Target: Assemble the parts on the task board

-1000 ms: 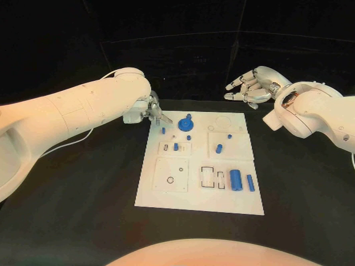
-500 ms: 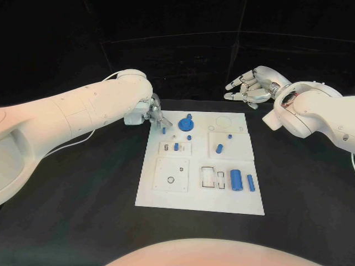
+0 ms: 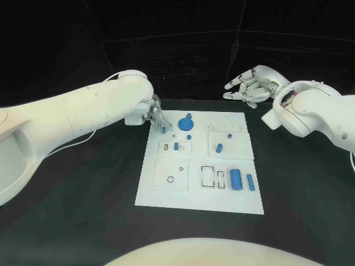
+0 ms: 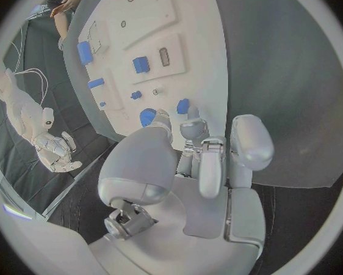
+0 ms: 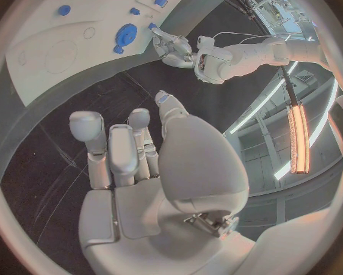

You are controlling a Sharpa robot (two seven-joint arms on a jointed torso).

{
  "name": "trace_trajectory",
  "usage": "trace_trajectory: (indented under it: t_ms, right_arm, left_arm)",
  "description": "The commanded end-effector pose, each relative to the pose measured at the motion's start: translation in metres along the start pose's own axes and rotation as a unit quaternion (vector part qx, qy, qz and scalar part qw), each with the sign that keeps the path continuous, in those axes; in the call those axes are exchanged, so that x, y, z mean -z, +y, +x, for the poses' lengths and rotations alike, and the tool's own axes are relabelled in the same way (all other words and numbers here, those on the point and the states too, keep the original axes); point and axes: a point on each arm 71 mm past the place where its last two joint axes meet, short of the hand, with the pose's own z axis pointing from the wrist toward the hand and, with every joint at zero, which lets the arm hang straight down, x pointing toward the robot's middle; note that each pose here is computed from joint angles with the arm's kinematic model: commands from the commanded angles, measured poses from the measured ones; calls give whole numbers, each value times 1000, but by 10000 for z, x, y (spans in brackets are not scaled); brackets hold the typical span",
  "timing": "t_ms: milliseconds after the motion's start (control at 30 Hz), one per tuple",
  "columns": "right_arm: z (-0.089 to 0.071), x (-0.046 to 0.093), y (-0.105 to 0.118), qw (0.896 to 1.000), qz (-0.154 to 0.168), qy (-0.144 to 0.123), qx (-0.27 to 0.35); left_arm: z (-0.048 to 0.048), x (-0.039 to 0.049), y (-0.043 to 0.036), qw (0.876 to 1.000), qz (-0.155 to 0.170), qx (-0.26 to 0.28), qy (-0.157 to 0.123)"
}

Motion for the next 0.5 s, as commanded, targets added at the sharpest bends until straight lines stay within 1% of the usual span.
trace_trajectory:
  t_ms: [33,233,500]
  right_arm:
    - [-2,-5,23,1000,-7,2,1]
    - [3,-7,27,1000,-8,2,1]
    - [6,-8,31,1000,-8,2,1]
  left_arm:
    - [-1,1,-17,1000,6,-6,3]
    - [8,-17,-27,1000,5,-8,7]
    - [17,-40,-21,1000,2,-7,9]
